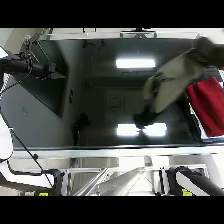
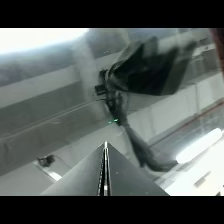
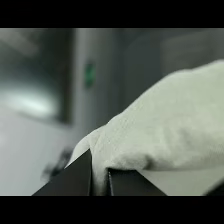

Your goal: Fold the shirts.

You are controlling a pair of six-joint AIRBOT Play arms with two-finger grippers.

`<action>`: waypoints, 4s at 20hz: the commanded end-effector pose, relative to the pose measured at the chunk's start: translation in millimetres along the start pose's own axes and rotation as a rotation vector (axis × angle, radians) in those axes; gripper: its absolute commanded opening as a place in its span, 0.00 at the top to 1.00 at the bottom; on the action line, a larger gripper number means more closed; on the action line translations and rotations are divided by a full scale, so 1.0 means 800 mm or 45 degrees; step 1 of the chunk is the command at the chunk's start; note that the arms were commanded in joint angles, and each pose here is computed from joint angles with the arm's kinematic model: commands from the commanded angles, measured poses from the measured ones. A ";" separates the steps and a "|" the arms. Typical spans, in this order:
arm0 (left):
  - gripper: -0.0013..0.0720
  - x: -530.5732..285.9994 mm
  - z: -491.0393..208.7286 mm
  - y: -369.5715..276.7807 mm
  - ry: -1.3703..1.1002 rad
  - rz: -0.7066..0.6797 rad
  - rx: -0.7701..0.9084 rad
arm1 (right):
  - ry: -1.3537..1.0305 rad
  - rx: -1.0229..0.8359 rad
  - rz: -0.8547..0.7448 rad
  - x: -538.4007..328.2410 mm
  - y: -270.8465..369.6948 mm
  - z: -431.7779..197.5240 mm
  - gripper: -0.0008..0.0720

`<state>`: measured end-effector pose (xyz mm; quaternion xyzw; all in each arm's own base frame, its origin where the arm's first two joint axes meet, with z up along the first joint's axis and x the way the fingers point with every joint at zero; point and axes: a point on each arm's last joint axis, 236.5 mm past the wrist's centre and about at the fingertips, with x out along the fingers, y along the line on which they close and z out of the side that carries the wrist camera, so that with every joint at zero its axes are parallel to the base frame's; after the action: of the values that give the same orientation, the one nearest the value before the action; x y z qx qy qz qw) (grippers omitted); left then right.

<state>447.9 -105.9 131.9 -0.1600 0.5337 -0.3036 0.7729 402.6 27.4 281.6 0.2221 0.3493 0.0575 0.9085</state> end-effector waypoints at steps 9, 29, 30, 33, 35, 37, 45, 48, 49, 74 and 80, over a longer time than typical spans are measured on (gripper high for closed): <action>0.98 0.000 0.024 -0.014 -0.100 -0.055 -0.004 | -0.916 0.228 0.579 -0.118 -0.171 0.288 0.96; 0.98 0.037 0.003 -0.069 0.012 -0.115 0.146 | 0.553 1.035 -0.717 -0.104 -0.416 -0.142 0.96; 0.98 0.037 0.003 -0.068 0.016 -0.117 0.145 | 0.569 1.040 -0.725 -0.105 -0.416 -0.146 0.96; 0.98 0.046 -0.005 -0.064 0.062 -0.129 0.132 | 0.653 1.065 -0.764 -0.101 -0.427 -0.176 0.96; 0.98 0.056 -0.016 -0.058 0.124 -0.144 0.113 | 0.764 1.086 -0.830 -0.100 -0.442 -0.216 0.96; 0.98 0.066 -0.017 -0.050 0.142 -0.147 0.093 | 0.879 1.110 -0.899 -0.097 -0.457 -0.261 0.96; 0.98 0.070 -0.001 -0.043 0.077 -0.129 0.084 | 0.933 1.105 -0.965 -0.080 -0.485 -0.304 0.03; 0.98 0.067 0.004 -0.045 0.059 -0.128 0.124 | 0.915 1.121 -0.864 -0.079 -0.458 -0.274 0.03; 0.98 0.062 0.009 -0.049 0.044 -0.125 0.143 | 0.903 1.121 -0.810 -0.077 -0.444 -0.259 0.03; 0.98 0.045 -0.314 -0.072 0.082 -0.209 -0.228 | 0.732 0.016 0.250 0.080 -0.012 -0.420 0.96; 0.98 0.034 -0.310 -0.062 0.027 -0.177 -0.245 | 0.768 0.069 0.334 0.082 0.007 -0.424 0.96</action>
<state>212.9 -146.5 47.9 -0.2645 0.5577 -0.3125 0.7220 228.1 165.0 18.6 0.2471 0.5789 0.2162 0.7464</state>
